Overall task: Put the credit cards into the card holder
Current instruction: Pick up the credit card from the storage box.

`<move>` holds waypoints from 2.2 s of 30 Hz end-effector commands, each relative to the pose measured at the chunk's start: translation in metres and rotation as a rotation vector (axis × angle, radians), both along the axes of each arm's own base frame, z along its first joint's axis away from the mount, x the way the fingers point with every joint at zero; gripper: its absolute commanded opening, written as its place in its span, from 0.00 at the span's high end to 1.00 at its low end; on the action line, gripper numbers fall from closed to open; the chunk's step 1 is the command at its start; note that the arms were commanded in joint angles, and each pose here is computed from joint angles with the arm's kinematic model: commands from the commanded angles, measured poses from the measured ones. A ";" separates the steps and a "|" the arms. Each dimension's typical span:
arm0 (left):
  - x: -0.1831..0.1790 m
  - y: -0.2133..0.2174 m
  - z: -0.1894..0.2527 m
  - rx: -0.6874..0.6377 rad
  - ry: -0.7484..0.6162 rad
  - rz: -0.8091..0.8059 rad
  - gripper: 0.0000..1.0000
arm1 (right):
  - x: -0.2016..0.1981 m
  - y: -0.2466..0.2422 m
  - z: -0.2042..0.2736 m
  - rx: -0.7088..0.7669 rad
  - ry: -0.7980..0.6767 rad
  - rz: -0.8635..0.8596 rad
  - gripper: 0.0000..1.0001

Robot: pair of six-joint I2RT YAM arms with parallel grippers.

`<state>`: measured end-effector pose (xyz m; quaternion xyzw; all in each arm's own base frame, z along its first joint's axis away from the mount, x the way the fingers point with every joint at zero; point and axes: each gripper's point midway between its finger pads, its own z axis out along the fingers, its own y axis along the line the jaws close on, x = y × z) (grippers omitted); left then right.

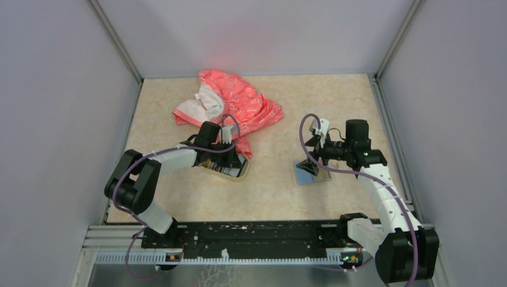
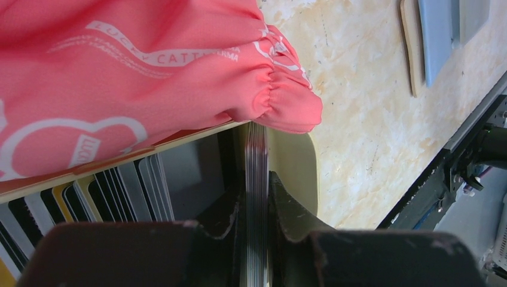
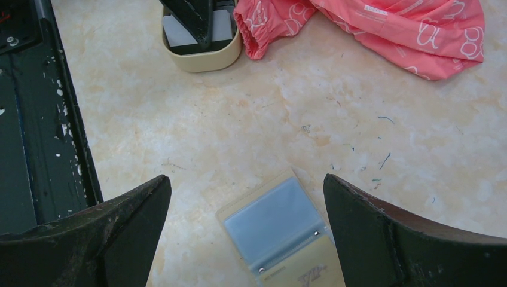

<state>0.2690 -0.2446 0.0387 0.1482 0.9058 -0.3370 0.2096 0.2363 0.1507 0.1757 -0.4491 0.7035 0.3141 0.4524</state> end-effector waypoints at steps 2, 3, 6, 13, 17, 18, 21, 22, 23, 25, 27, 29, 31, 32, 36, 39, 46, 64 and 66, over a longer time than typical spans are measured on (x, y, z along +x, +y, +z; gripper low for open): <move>0.004 0.004 0.008 0.000 -0.015 0.003 0.87 | 0.003 0.002 0.008 0.004 -0.040 0.019 0.03; 0.003 0.003 0.008 -0.008 -0.014 -0.001 0.88 | 0.003 0.002 0.008 0.004 -0.040 0.018 0.03; 0.002 0.003 0.013 -0.036 -0.014 -0.010 0.84 | 0.003 0.002 0.009 0.004 -0.041 0.019 0.03; -0.001 0.005 0.014 -0.064 0.000 -0.023 0.77 | 0.003 0.002 0.009 0.002 -0.042 0.019 0.03; -0.002 0.006 0.015 -0.073 0.001 -0.025 0.74 | 0.003 0.002 0.008 0.002 -0.040 0.019 0.03; -0.002 0.007 0.015 -0.075 0.002 -0.025 0.74 | 0.003 0.002 0.008 0.002 -0.040 0.018 0.03; -0.002 0.007 0.018 -0.083 -0.003 -0.027 0.74 | 0.003 0.002 0.008 0.001 -0.042 0.020 0.03; -0.002 0.007 0.018 -0.086 -0.003 -0.030 0.76 | 0.003 0.002 0.008 0.001 -0.041 0.019 0.03; -0.003 0.007 0.019 -0.089 -0.002 -0.030 0.77 | 0.003 0.002 0.008 0.001 -0.040 0.019 0.03; -0.002 0.008 0.020 -0.094 -0.005 -0.030 0.79 | 0.002 0.002 0.008 0.001 -0.039 0.020 0.03; -0.003 0.009 0.022 -0.095 -0.008 -0.027 0.78 | 0.003 0.002 0.008 0.001 -0.039 0.019 0.03; -0.003 0.010 0.024 -0.096 -0.015 -0.023 0.76 | 0.003 0.002 0.008 0.000 -0.041 0.019 0.03; -0.002 0.011 0.026 -0.097 -0.020 -0.017 0.76 | 0.002 0.002 0.008 0.000 -0.039 0.021 0.03; -0.002 0.012 0.027 -0.098 -0.020 -0.016 0.76 | 0.003 0.002 0.008 0.000 -0.039 0.020 0.03; -0.003 0.013 0.028 -0.104 -0.023 -0.014 0.76 | 0.003 0.002 0.008 -0.001 -0.040 0.018 0.03; -0.003 0.013 0.029 -0.107 -0.026 -0.010 0.76 | 0.003 0.002 0.008 -0.001 -0.039 0.019 0.03; -0.003 0.018 0.031 -0.113 -0.032 0.007 0.75 | 0.003 0.002 0.007 -0.002 -0.037 0.020 0.03; -0.004 0.028 0.030 -0.110 -0.042 0.050 0.76 | 0.003 0.001 0.006 -0.005 -0.035 0.021 0.03; -0.003 0.029 0.030 -0.109 -0.042 0.055 0.78 | 0.003 0.001 0.006 -0.005 -0.034 0.022 0.03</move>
